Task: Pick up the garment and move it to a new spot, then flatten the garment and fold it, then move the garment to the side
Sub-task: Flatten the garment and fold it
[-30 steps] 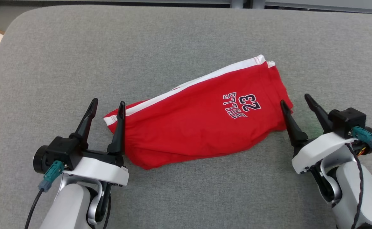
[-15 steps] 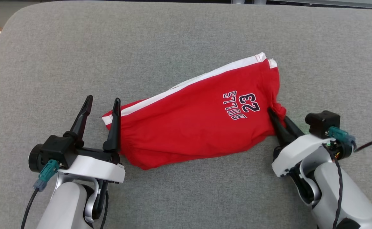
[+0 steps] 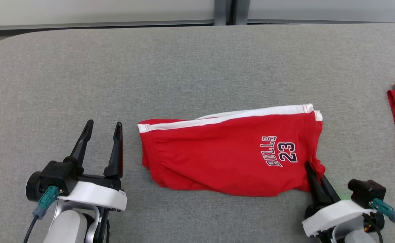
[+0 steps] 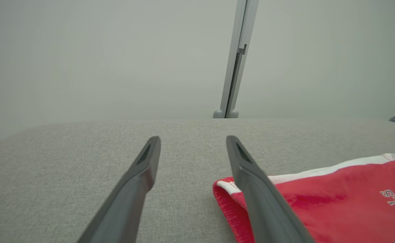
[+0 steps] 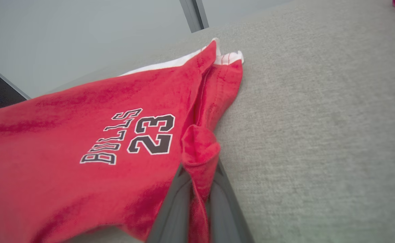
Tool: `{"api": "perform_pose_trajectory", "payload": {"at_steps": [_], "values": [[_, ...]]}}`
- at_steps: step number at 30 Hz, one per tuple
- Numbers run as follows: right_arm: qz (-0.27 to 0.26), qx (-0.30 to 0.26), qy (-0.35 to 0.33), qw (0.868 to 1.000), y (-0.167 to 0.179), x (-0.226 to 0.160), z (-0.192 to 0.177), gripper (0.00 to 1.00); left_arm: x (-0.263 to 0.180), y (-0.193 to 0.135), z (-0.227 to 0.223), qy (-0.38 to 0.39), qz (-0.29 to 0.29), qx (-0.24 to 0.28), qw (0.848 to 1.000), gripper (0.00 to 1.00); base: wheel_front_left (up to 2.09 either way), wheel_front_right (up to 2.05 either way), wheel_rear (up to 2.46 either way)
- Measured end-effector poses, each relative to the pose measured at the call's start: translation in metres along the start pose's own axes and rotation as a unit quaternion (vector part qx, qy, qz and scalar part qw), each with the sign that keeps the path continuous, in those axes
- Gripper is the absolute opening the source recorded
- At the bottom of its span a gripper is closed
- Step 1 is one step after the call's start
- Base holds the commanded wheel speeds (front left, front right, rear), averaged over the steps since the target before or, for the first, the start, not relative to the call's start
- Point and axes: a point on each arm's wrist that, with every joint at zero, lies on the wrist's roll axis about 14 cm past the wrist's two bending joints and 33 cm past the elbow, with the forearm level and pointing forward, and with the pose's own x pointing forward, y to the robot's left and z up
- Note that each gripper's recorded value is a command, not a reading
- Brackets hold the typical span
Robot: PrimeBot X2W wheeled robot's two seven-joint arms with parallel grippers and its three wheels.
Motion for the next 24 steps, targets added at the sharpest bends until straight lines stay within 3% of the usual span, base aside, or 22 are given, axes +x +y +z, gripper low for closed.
{"api": "perform_pose_trajectory", "payload": {"at_steps": [13,17,23,24], "values": [[-0.027,0.006,-0.024,0.999,-0.011,-0.014,0.011,0.0,-0.003,-0.006,0.002,0.001,-0.008,0.003,1.0,1.0,0.0,0.0,0.0],[0.013,-0.034,-0.074,0.997,0.011,-0.003,0.049,0.0,-0.004,-0.005,0.006,-0.005,-0.005,0.005,1.0,1.0,0.0,0.0,0.0],[0.128,-0.103,-0.121,0.979,0.093,0.013,0.097,0.0,-0.008,-0.003,0.01,-0.01,-0.001,0.003,1.0,1.0,0.0,0.0,0.0],[0.128,-0.103,-0.121,0.979,0.093,0.013,0.097,0.0,-0.008,-0.003,0.01,-0.01,-0.001,0.003,1.0,1.0,0.0,0.0,0.0]]}}
